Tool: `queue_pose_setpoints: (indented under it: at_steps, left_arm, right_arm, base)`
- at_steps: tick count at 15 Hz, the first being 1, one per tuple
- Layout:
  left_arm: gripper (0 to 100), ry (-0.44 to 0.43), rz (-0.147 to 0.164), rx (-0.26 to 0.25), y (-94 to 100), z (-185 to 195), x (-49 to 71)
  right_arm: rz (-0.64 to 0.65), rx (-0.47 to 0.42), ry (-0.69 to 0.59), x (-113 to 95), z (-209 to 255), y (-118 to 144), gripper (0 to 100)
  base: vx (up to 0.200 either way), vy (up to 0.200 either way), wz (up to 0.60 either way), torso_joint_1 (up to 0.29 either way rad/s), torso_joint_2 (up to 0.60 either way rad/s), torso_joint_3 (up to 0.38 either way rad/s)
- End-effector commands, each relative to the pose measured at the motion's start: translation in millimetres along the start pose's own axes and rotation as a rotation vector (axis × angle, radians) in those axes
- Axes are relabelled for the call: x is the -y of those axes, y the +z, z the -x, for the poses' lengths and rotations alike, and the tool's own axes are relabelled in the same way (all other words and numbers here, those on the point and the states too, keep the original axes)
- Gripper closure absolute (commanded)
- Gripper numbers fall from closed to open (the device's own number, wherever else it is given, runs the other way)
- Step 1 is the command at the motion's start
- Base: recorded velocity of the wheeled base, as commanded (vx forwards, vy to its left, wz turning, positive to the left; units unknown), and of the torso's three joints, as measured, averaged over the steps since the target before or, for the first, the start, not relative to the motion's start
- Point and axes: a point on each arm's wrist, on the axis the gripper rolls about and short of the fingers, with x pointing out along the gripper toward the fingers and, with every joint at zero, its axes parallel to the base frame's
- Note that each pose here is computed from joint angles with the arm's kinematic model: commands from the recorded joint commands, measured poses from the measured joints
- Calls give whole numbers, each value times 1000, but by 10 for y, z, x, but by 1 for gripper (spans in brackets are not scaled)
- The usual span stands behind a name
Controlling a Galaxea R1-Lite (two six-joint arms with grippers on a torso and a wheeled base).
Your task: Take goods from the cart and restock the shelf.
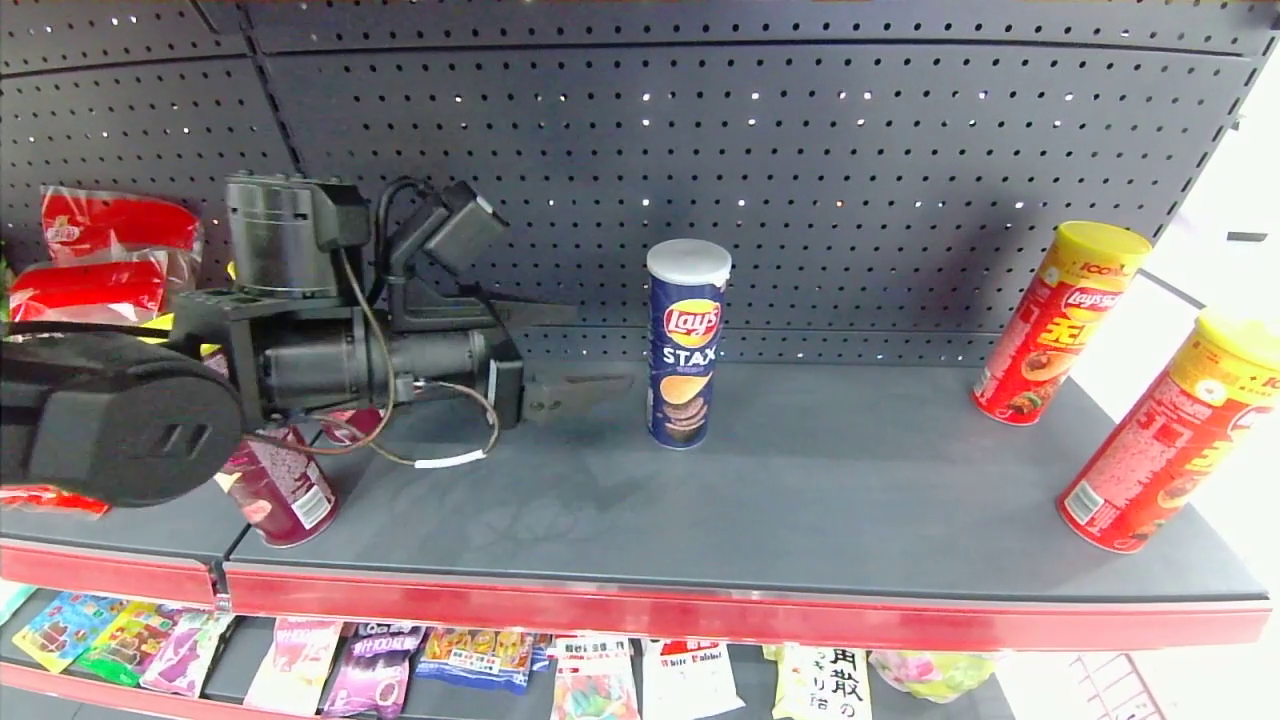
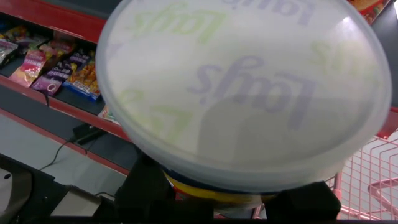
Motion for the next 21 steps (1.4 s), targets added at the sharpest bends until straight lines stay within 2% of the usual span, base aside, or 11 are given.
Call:
queue_pose_setpoints:
  at_steps: [1, 4, 6, 13, 21]
  left_arm:
    - [0, -9, 14, -23, -125, -317, -184]
    - [0, -6, -6, 6, -63, -507, -320]
    - [0, -10, -10, 12, -60, -591, -361]
    - [0, -33, -18, 15, -53, -747, -285]
    - [0, -28, -19, 18, -38, -744, -294]
  right_arm:
    - [1, 1, 1, 0, 0, 1, 100]
    - [1, 1, 1, 0, 0, 1, 100]
    - [-1, 0, -1, 1, 0, 1, 100]
    - [-8, 0, -5, 1, 2, -2, 100]
    - [-8, 2, -6, 1, 2, 0, 100]
  base:
    - [0, 0, 0, 0, 0, 0]
    - [0, 0, 0, 0, 0, 0]
    - [0, 0, 0, 0, 0, 0]
    - [0, 0, 0, 0, 0, 0]
    - [0, 0, 0, 0, 0, 0]
